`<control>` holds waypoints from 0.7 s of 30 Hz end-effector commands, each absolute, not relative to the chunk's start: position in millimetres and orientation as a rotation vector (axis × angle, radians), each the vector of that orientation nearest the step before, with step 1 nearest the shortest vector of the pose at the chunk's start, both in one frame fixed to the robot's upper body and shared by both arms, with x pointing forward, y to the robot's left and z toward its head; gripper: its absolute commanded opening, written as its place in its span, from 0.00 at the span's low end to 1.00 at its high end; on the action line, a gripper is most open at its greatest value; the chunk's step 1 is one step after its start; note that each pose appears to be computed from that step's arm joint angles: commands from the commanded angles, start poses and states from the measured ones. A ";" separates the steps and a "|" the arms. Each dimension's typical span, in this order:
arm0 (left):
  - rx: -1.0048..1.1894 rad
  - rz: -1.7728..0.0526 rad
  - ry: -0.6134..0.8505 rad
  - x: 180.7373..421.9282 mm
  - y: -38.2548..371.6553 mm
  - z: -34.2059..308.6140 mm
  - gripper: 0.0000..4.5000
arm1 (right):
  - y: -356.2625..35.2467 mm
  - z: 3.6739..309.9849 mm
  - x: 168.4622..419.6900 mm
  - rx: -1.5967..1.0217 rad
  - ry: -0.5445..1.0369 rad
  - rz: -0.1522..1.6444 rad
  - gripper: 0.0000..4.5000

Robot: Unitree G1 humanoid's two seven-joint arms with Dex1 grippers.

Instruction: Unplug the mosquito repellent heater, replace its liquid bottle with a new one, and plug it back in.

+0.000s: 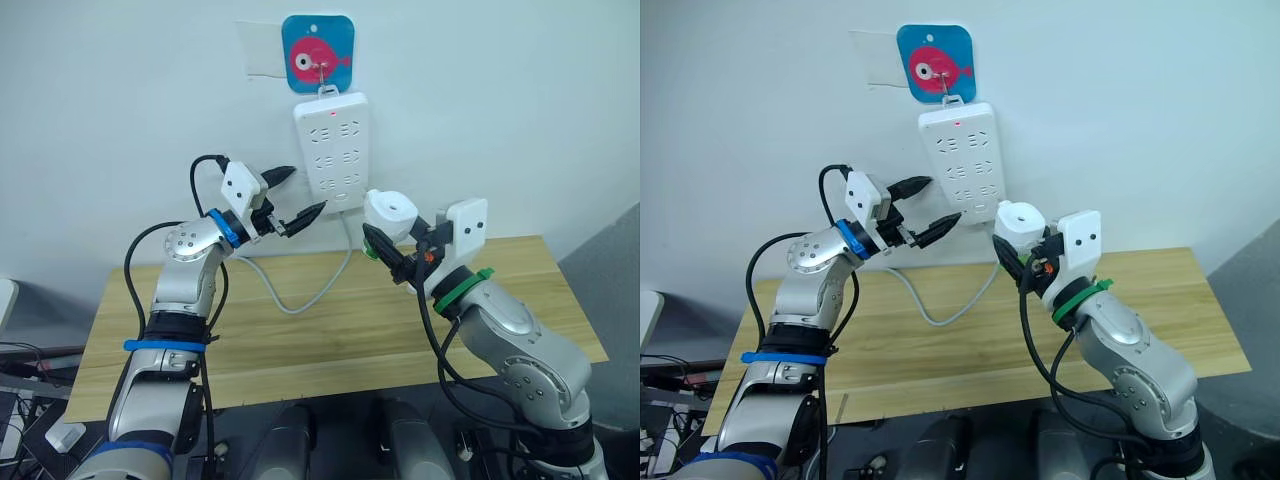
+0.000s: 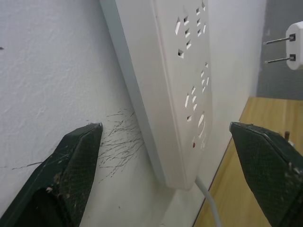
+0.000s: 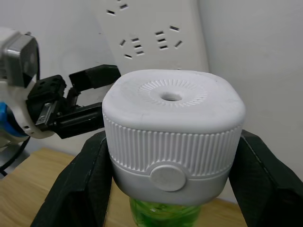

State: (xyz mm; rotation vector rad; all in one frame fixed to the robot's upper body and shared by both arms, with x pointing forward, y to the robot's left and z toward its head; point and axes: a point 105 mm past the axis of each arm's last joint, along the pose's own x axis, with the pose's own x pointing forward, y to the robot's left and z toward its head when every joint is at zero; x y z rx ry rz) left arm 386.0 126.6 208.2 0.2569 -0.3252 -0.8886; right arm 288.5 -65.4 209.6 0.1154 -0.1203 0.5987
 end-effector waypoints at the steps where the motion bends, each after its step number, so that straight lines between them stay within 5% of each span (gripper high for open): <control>1: 0.225 -0.980 -0.383 382.7 109.9 229.3 1.00 | -62.8 222.1 285.8 0.109 -0.183 0.624 0.67; 15: 0.186 -1.133 -0.344 380.1 92.4 228.1 1.00 | -64.2 228.9 290.0 0.098 -0.204 0.617 0.67; 21: 0.165 -1.143 -0.333 380.6 97.9 230.0 0.64 | -68.2 233.3 293.3 0.064 -0.219 0.605 0.67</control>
